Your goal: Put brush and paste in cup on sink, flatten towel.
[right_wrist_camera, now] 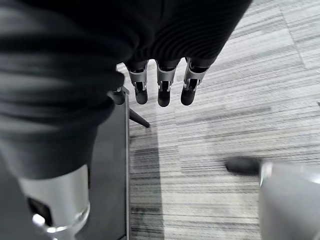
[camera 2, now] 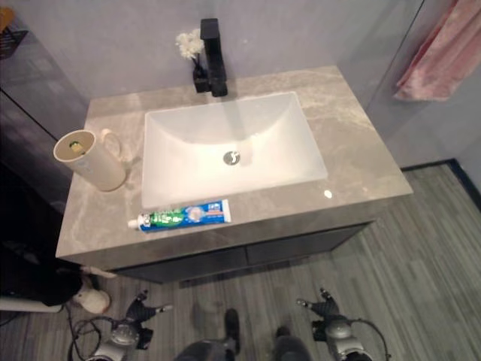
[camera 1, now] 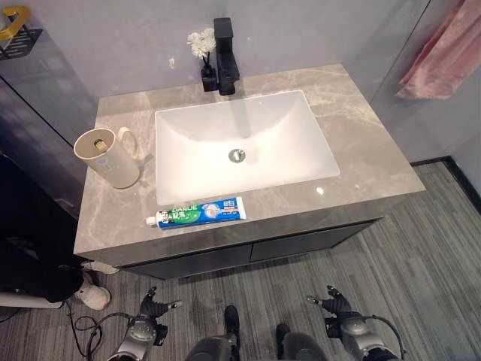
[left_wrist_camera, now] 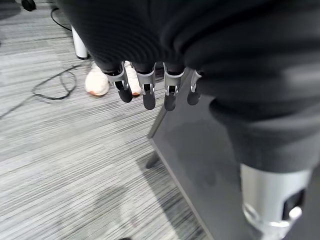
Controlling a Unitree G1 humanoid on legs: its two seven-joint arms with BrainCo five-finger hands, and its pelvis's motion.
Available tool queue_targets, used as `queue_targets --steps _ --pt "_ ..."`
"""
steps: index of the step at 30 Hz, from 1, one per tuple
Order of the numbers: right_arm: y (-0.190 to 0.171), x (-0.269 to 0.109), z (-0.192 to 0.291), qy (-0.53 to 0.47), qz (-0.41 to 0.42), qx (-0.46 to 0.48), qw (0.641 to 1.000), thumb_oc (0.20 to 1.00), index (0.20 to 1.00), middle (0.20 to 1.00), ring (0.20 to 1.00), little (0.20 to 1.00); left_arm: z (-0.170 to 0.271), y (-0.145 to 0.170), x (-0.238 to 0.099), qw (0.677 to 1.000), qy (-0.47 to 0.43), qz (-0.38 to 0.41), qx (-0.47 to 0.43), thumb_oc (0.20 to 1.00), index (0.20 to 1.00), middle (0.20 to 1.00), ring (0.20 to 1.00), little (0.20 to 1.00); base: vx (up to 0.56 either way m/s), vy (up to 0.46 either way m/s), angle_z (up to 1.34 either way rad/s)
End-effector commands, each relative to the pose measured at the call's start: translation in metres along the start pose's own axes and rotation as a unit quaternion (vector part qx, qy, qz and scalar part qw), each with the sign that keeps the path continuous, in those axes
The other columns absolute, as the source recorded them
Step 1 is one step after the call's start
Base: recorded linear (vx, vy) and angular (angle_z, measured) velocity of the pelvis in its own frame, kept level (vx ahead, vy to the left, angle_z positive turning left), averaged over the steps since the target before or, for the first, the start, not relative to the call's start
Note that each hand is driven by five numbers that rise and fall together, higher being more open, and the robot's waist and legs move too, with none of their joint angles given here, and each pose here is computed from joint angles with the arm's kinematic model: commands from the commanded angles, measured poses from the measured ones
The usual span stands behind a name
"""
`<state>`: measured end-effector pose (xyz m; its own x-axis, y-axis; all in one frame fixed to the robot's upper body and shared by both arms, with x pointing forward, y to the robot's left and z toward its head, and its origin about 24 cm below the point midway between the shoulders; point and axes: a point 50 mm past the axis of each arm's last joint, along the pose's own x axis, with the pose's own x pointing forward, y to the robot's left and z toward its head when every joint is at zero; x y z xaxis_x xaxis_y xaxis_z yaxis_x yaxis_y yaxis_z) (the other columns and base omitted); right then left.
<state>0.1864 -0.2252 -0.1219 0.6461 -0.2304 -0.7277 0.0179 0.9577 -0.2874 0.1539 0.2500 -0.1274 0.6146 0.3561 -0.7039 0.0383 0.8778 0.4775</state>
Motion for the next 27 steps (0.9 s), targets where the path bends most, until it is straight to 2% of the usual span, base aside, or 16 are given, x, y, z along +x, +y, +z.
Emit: queue_targets --steps 1,9,13,19,22,24,25,27 --pt "-0.006 0.002 0.013 -0.030 -0.006 -0.030 0.999 1.000 1.000 1.000 1.000 1.000 0.009 0.019 0.003 0.999 -0.036 0.031 0.025 1.000 1.000 1.000 1.000 1.000 0.02 -0.054 0.31" --pt "-0.025 -0.002 -0.012 0.009 -0.032 -0.042 0.999 1.000 1.000 1.000 1.000 1.000 0.015 0.026 -0.003 0.994 -0.081 0.038 0.065 1.000 1.000 1.000 1.000 1.000 0.05 -0.106 0.47" --pt "-0.033 -0.006 -0.026 0.026 -0.041 -0.048 0.998 1.000 1.000 1.000 1.000 1.000 0.017 0.047 -0.014 0.985 -0.130 0.063 0.092 1.000 1.000 1.000 1.000 1.000 0.04 -0.051 0.27" --pt "-0.039 -0.009 -0.038 0.048 -0.056 -0.047 0.996 1.000 1.000 1.000 1.000 1.000 0.023 0.096 -0.041 0.959 -0.205 0.117 0.156 1.000 1.000 1.000 1.000 1.000 0.03 0.001 0.16" --pt "-0.037 -0.009 -0.043 0.069 -0.048 -0.035 0.996 1.000 1.000 1.000 1.000 1.000 0.033 0.107 -0.057 0.949 -0.245 0.122 0.158 1.000 1.000 1.000 1.000 1.000 0.01 0.015 0.04" --pt "-0.037 -0.010 -0.047 0.076 -0.048 -0.035 0.995 1.000 1.000 1.000 1.000 1.000 0.054 0.119 -0.072 0.928 -0.298 0.132 0.183 1.000 1.000 1.000 1.000 1.000 0.04 0.026 0.06" --pt "-0.036 -0.010 -0.047 0.077 -0.047 -0.035 0.995 1.000 1.000 1.000 1.000 1.000 0.054 0.120 -0.073 0.928 -0.297 0.132 0.183 1.000 1.000 1.000 1.000 1.000 0.05 0.023 0.11" --pt "-0.035 -0.011 -0.050 0.083 -0.049 -0.033 0.995 1.000 1.000 1.000 1.000 1.000 0.073 0.142 -0.089 0.904 -0.340 0.173 0.194 1.000 1.000 1.000 1.000 1.000 0.04 0.012 0.11"
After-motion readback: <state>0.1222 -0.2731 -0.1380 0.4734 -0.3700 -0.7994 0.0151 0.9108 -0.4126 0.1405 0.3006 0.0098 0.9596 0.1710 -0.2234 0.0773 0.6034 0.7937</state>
